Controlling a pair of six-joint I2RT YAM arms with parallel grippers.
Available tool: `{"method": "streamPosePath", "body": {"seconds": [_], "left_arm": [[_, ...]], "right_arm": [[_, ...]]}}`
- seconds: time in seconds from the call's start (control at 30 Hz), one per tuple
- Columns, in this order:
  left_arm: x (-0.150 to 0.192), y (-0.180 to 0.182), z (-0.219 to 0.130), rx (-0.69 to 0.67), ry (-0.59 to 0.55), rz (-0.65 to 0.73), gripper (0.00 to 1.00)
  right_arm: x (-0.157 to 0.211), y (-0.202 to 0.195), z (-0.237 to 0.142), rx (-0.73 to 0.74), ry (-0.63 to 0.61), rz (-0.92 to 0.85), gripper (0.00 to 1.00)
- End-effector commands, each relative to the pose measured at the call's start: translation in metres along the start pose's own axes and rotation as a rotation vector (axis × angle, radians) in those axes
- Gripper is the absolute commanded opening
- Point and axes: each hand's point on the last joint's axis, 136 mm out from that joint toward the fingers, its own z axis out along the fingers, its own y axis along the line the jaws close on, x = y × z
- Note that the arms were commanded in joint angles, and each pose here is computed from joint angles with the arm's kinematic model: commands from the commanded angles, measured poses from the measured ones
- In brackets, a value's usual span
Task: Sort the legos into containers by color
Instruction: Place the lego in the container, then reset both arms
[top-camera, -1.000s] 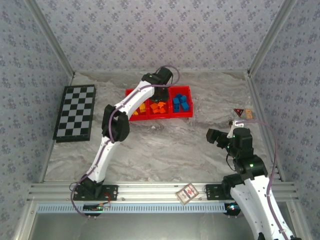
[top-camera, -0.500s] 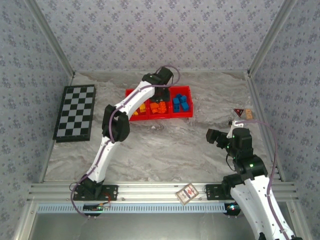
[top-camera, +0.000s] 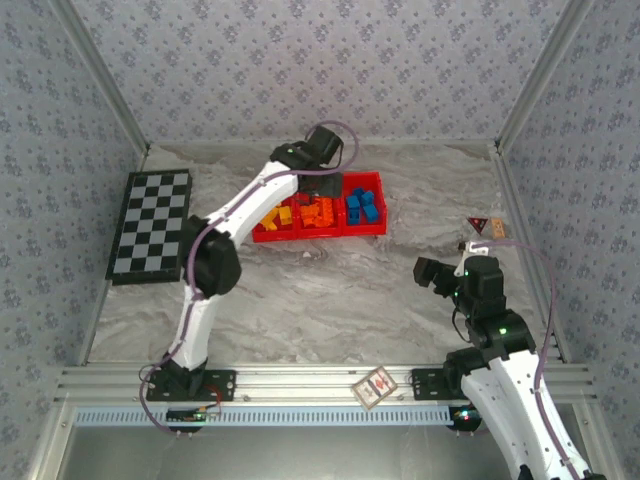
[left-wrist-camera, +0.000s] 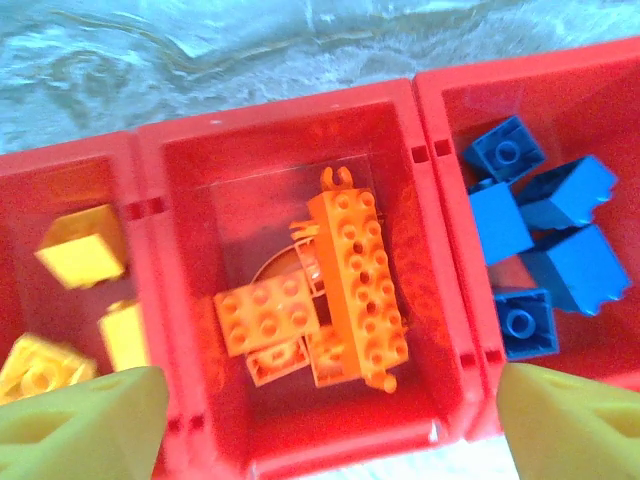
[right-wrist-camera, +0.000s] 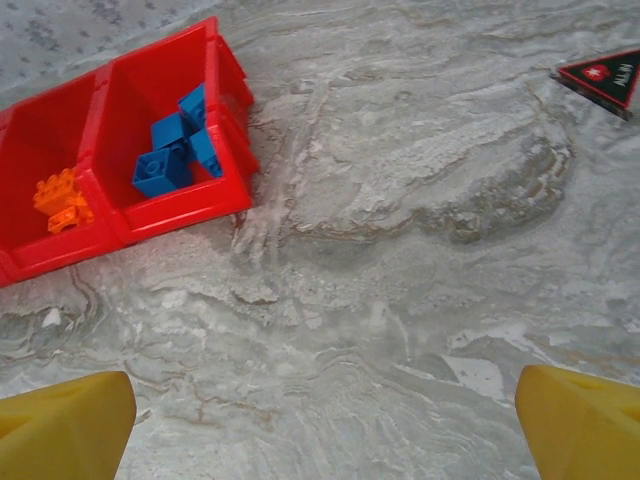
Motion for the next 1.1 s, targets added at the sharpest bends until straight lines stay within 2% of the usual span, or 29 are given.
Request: {"method": "streamPosePath", "body": {"seconds": [0.0, 0.13, 0.23, 0.33, 0.43, 0.5, 0.6, 0.7, 0.83, 1.0, 1.03, 1.07], "left_arm": [[-0.030, 0.014, -0.057, 0.033, -0.173, -0.040, 0.98], [-0.030, 0.039, -0.092, 0.046, -0.303, -0.085, 1.00], [-0.026, 0.083, -0.108, 0.017, -0.375, -0.210, 1.00], [-0.016, 0.124, -0.116, -0.006, -0.453, -0.273, 1.00], [-0.001, 0.146, -0.126, -0.012, -0.569, -0.208, 1.00], [0.014, 0.154, -0.134, -0.023, -0.655, -0.114, 1.00], [0.039, 0.168, -0.143, -0.054, -0.745, -0.058, 1.00], [0.060, 0.189, -0.145, -0.108, -0.782, -0.055, 1.00], [0.086, 0.218, -0.132, -0.223, -0.752, -0.049, 1.00], [0.108, 0.238, -0.120, -0.289, -0.761, -0.046, 1.00], [0.110, 0.242, -0.120, -0.301, -0.768, -0.047, 1.00], [0.113, 0.245, -0.119, -0.314, -0.771, -0.049, 1.00]], "right_arm": [[0.002, -0.017, -0.004, 0.095, -0.001, 0.026, 1.00], [-0.007, -0.024, -0.007, 0.139, -0.035, 0.056, 1.00], [-0.017, -0.019, -0.004, 0.115, -0.070, 0.081, 1.00], [-0.026, -0.015, 0.007, 0.101, -0.090, 0.116, 1.00], [-0.037, -0.010, 0.026, 0.103, -0.102, 0.059, 1.00], [-0.043, -0.016, 0.041, 0.158, -0.102, -0.014, 1.00], [-0.052, -0.027, 0.064, 0.251, -0.098, -0.113, 1.00], [-0.067, -0.027, 0.088, 0.268, -0.155, -0.166, 1.00], [-0.080, -0.038, 0.119, 0.319, -0.225, -0.265, 1.00], [-0.056, -0.066, 0.159, 0.387, -0.189, -0.313, 1.00], [-0.062, -0.068, 0.161, 0.404, -0.220, -0.358, 1.00], [-0.058, -0.066, 0.163, 0.397, -0.188, -0.337, 1.00]]}}
